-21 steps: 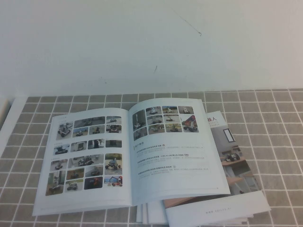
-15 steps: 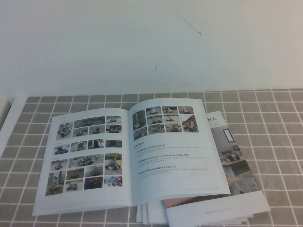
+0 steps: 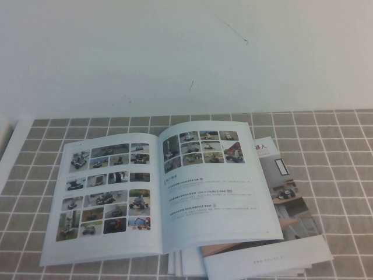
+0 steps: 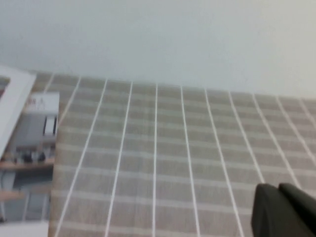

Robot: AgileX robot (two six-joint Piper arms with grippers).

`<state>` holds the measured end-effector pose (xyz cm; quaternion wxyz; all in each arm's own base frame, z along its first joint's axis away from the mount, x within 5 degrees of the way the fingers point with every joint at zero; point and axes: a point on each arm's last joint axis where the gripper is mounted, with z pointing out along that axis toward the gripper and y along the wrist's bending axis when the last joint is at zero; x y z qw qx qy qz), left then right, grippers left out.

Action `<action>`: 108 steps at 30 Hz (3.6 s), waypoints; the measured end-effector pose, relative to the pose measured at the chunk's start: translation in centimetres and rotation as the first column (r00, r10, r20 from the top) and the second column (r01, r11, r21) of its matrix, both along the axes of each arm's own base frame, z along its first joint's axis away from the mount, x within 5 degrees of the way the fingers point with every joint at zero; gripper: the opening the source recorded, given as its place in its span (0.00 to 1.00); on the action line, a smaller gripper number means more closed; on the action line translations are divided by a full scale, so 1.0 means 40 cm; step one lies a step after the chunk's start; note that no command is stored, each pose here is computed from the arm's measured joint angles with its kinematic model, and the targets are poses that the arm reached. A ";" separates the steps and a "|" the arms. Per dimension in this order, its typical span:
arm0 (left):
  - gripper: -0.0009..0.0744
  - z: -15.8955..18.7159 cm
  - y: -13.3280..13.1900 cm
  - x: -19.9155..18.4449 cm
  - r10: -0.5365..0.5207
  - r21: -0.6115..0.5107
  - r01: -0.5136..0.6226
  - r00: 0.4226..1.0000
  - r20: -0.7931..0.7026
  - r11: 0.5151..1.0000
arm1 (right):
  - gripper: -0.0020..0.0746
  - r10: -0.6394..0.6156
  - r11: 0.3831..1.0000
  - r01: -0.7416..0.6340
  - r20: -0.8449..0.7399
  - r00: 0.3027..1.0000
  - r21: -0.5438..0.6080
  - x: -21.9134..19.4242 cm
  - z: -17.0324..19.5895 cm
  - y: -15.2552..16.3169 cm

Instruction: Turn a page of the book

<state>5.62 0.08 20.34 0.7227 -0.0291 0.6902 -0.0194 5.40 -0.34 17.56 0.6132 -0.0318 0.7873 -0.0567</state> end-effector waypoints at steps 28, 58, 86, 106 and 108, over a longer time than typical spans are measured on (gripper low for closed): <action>0.01 0.223 -0.014 -0.063 -0.049 0.205 -0.052 0.888 0.457 0.977 | 0.02 0.014 0.999 -0.027 0.532 0.847 0.017 -0.034 0.241 0.006; 0.01 0.185 -0.022 0.199 -0.075 -0.199 0.000 0.927 -0.368 0.980 | 0.02 0.673 0.736 -0.555 -0.329 0.663 0.387 0.368 0.306 0.140; 0.01 -0.004 -0.200 0.658 -0.168 -0.088 0.207 0.408 -0.897 0.974 | 0.41 0.662 0.736 -0.460 -0.669 0.338 0.496 0.808 0.003 0.293; 0.01 -0.102 -0.219 0.687 -0.196 -0.120 0.238 0.327 -0.924 0.964 | 0.46 0.726 0.687 -0.300 -0.614 0.308 0.662 0.836 -0.132 0.325; 0.01 -0.110 -0.220 0.688 -0.201 -0.128 0.236 0.320 -0.926 0.963 | 0.46 0.730 0.683 -0.292 -0.609 0.311 0.670 0.837 -0.134 0.327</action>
